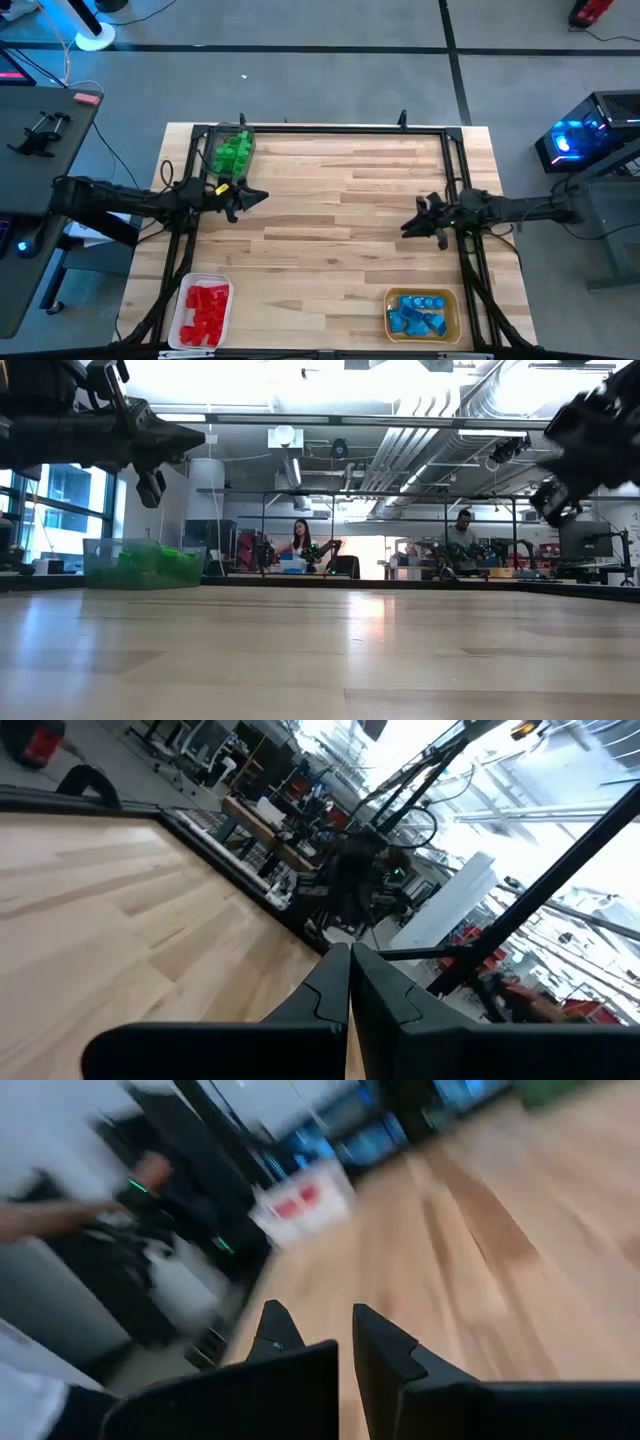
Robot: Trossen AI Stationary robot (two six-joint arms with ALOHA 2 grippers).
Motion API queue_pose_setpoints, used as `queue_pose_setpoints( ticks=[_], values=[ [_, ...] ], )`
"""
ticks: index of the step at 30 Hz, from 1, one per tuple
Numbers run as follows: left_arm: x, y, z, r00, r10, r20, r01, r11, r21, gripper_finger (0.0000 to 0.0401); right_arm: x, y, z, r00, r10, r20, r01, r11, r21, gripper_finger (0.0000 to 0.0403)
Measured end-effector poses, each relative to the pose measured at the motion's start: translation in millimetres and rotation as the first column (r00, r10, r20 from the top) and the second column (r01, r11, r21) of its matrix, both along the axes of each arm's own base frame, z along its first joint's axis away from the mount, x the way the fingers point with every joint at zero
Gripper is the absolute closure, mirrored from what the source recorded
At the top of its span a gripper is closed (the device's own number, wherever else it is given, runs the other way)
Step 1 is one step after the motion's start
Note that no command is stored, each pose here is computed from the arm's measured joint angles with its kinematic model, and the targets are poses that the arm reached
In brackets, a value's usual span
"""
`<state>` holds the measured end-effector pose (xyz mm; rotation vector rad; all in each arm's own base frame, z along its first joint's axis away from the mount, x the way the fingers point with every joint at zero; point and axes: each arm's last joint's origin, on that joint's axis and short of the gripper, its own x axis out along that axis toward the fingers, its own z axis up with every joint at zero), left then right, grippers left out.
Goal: Sort blocks
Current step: Return to Home Position
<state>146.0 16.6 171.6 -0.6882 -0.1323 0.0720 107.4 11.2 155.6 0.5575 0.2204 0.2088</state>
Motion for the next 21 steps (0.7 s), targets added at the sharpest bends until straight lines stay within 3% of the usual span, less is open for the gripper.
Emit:
queue_pose_setpoints(
  ticks=[7, 21],
  values=[
    [-21.3, -2.4, 11.8, 0.999, 0.000, 0.052, -0.001, 1.000, 0.006, 0.0400, -12.0, -3.5, 20.4, 0.972, -0.029, 0.234, 0.027, 1.000, 0.011, 0.0402],
    [-56.6, -2.0, 30.1, 0.961, 0.049, 0.272, -0.058, 0.998, 0.028, 0.0400, -10.8, -6.2, 17.2, 0.978, -0.054, 0.203, 0.053, 0.999, 0.010, 0.0402]
  ],
)
